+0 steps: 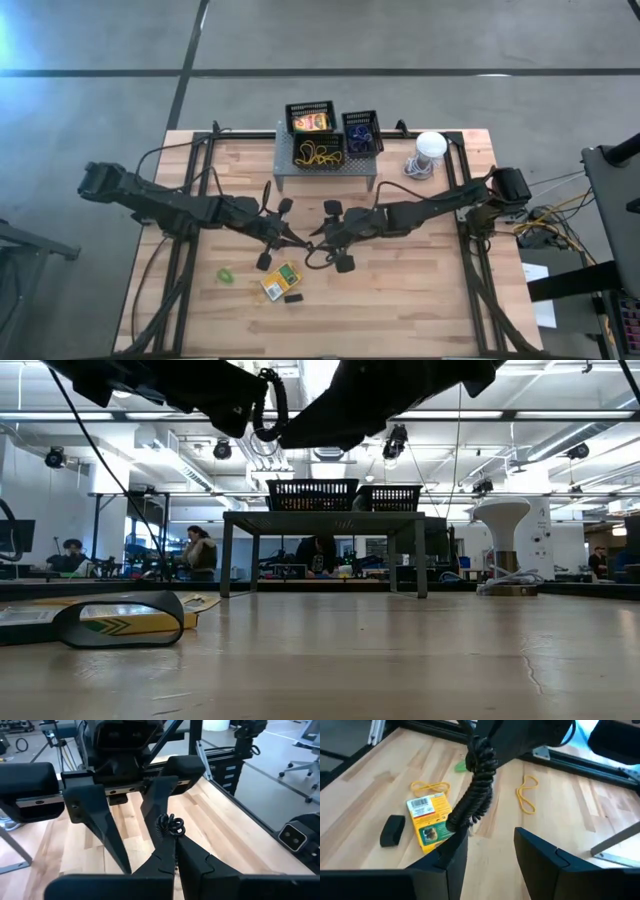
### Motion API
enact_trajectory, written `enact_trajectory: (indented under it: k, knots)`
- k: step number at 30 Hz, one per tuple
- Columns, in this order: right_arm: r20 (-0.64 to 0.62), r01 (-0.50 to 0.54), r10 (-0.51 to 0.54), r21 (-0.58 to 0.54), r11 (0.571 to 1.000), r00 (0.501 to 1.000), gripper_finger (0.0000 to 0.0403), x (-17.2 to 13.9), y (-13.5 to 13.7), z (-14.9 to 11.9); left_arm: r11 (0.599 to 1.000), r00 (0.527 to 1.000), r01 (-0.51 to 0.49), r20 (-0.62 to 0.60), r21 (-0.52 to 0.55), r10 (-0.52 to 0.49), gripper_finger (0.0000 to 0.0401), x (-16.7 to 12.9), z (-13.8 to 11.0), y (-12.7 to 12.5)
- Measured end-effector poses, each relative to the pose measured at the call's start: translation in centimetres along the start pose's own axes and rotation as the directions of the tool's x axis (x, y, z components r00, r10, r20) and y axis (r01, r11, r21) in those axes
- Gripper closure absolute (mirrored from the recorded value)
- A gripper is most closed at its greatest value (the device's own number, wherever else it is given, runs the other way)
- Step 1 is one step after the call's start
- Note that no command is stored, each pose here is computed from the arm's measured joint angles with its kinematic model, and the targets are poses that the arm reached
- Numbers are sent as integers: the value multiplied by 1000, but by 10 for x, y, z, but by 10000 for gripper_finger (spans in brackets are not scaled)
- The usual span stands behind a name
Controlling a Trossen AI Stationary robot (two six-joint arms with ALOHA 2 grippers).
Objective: Pick & Place Office Desk Supplies
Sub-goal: Put the black spring keychain into the right black bin
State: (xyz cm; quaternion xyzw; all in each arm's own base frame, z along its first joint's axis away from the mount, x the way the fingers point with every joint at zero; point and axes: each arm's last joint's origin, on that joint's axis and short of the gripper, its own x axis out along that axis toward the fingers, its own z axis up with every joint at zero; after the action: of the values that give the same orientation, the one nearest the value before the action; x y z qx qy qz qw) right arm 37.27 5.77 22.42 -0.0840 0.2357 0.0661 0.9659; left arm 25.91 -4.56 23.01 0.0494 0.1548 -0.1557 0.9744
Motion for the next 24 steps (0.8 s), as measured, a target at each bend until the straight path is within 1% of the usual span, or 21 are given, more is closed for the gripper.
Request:
enact_trajectory:
  k: [2, 5, 8, 14, 17, 20, 24]
  knots:
    - [11, 5, -5, 17, 1000, 1000, 252, 0, -2, 0, 1000, 1000, -3, -1, -3, 3, 390, 0, 0, 1]
    - [44, 7, -8, 7, 1000, 999, 252, 2, -2, 2, 1000, 1000, -12, -6, -4, 12, 390, 0, -1, 1]
    - [59, -23, 23, -8, 1000, 998, 248, 5, 0, 1, 999, 999, -33, -10, -7, 33, 390, 0, -1, 2]
    - [51, -40, 40, 2, 999, 998, 240, 4, 0, 0, 995, 995, -96, -25, -9, 95, 390, 0, -2, 5]
    - [46, -39, 36, 66, 997, 998, 230, 3, -3, 0, 994, 993, -110, -44, -18, 109, 390, 0, -4, 5]
    - [-6, -34, 35, 129, 991, 999, 215, 4, -6, -6, 992, 991, -121, -65, -25, 119, 390, -1, -6, 5]
    - [-21, -51, 55, 159, 986, 998, 190, 9, -8, -12, 990, 987, -141, -77, -25, 139, 390, -1, -7, 6]
